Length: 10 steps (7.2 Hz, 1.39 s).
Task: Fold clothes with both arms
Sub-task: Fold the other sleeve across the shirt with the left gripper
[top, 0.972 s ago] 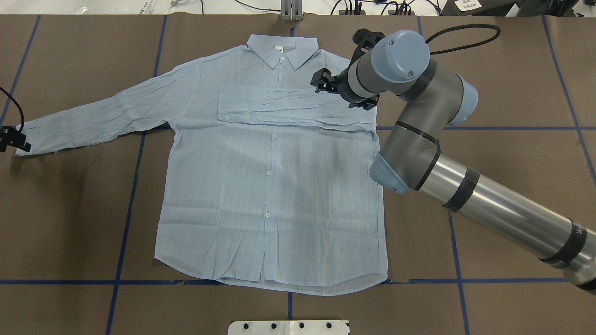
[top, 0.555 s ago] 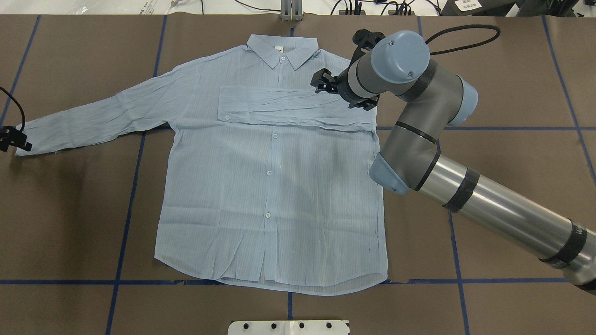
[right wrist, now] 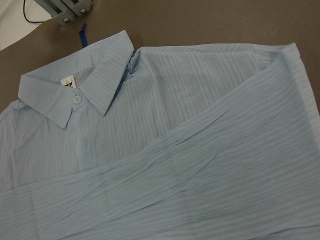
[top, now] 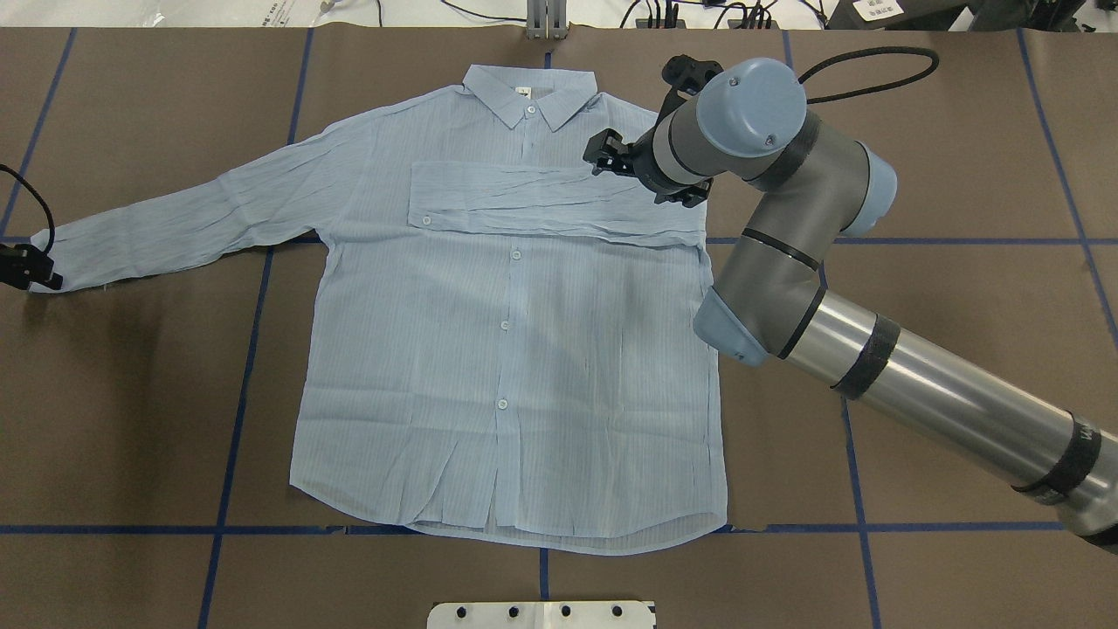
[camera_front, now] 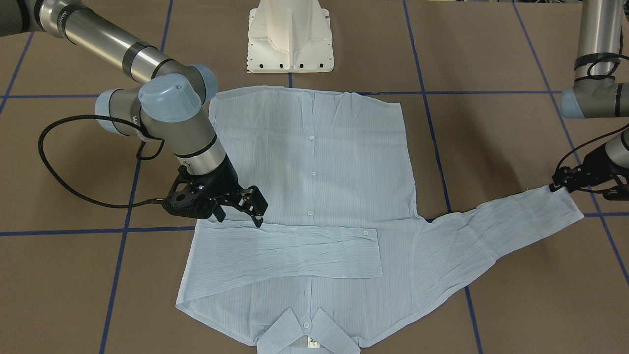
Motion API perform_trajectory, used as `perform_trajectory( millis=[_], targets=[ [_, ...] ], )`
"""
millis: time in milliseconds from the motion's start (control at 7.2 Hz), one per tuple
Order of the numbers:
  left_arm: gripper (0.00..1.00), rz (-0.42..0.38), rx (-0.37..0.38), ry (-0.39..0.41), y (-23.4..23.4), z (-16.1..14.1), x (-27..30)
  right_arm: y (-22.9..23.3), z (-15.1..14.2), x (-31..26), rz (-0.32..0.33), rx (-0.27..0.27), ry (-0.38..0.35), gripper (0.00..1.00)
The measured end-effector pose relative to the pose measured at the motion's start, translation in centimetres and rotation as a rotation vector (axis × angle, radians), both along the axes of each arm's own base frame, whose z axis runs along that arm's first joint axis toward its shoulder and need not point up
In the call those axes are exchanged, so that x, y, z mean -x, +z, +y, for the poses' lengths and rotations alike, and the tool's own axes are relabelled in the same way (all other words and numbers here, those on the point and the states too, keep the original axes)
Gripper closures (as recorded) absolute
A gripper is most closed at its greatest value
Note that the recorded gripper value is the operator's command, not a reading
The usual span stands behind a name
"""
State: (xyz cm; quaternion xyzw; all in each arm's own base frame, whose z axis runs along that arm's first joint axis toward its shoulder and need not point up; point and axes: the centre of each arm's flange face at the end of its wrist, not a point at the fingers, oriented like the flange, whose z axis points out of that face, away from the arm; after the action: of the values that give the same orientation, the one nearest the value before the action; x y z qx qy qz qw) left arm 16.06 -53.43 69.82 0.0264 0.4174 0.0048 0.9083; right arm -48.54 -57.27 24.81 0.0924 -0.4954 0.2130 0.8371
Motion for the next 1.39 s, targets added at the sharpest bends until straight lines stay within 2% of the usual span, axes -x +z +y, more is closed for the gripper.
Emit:
perform_trajectory(
  millis=[555, 833, 1111, 1388],
  targets=[
    [1.0, 0.019, 0.004, -0.027, -1.6, -0.3, -0.2, 0.1, 0.0, 0.0, 0.0, 0.001, 0.001, 0.01],
    [1.0, 0.059, -0.006, -0.07, -6.1, -1.2, -0.7, 0.2, 0.0, -0.2, 0.001, 0.002, 0.0, 0.01],
    [1.0, 0.149, -0.006, -0.13, -15.9, -4.8, -4.9, 1.9, 0.7, -1.9, 0.017, -0.02, -0.012, 0.01],
    [1.0, 0.256, 0.008, -0.128, -28.6, -7.8, -14.0, 4.6, 1.3, -5.1, 0.051, -0.062, -0.025, 0.01]
  ],
)
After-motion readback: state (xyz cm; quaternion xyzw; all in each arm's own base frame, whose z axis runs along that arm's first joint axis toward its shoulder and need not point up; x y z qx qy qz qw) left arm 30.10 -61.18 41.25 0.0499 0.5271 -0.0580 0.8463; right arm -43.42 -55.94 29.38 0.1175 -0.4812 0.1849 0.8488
